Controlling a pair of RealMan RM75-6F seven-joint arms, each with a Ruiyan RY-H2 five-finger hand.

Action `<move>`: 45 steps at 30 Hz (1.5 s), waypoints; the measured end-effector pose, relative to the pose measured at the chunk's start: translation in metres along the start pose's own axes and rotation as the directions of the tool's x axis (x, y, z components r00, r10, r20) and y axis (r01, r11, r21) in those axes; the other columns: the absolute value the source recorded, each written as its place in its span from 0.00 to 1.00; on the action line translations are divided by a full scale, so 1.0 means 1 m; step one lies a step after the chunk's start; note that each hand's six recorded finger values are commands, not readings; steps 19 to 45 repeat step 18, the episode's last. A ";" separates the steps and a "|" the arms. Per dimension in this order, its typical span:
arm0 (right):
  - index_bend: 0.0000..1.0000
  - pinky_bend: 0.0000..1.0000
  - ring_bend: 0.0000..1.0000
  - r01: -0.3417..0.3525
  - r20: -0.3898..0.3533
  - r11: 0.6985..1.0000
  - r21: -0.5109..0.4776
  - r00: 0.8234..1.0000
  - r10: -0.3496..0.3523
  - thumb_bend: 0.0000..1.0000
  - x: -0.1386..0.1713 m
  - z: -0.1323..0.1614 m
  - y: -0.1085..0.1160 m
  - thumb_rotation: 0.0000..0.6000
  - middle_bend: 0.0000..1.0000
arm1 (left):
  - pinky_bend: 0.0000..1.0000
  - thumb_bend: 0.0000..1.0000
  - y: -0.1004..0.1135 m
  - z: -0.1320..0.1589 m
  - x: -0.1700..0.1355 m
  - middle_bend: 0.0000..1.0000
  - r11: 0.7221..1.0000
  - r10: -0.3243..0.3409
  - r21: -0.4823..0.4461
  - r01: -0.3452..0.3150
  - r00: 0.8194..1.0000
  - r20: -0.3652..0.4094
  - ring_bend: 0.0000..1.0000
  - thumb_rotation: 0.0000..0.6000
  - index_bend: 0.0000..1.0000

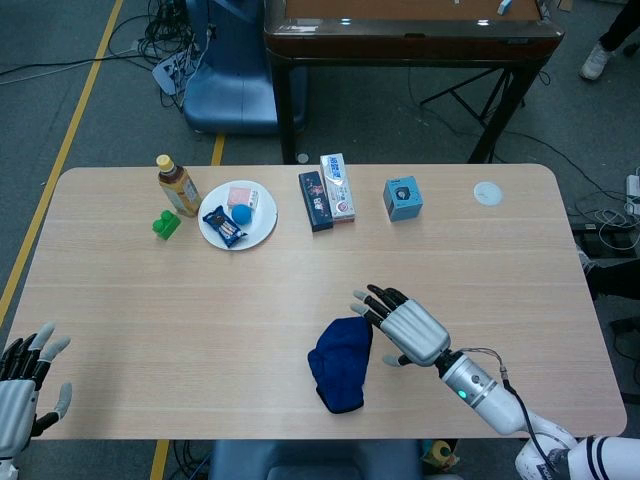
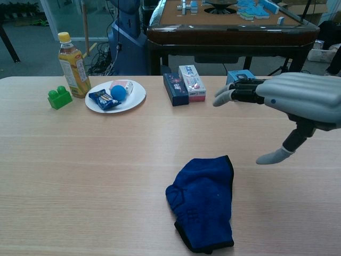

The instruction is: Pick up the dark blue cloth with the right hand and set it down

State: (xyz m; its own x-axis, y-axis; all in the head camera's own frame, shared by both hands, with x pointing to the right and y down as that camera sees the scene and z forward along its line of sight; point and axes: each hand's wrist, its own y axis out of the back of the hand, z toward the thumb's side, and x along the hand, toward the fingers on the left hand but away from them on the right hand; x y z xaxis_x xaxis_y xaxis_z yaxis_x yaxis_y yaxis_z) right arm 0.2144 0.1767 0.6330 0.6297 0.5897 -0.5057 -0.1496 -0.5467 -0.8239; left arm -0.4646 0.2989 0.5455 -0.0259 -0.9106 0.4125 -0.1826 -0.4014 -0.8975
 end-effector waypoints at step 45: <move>0.11 0.20 0.14 0.114 0.413 0.989 0.090 0.900 -0.141 0.18 0.119 -0.094 0.022 1.00 0.21 | 0.00 0.44 -0.008 0.011 0.018 0.00 1.000 -0.023 -0.002 0.023 0.999 0.041 0.05 1.00 0.17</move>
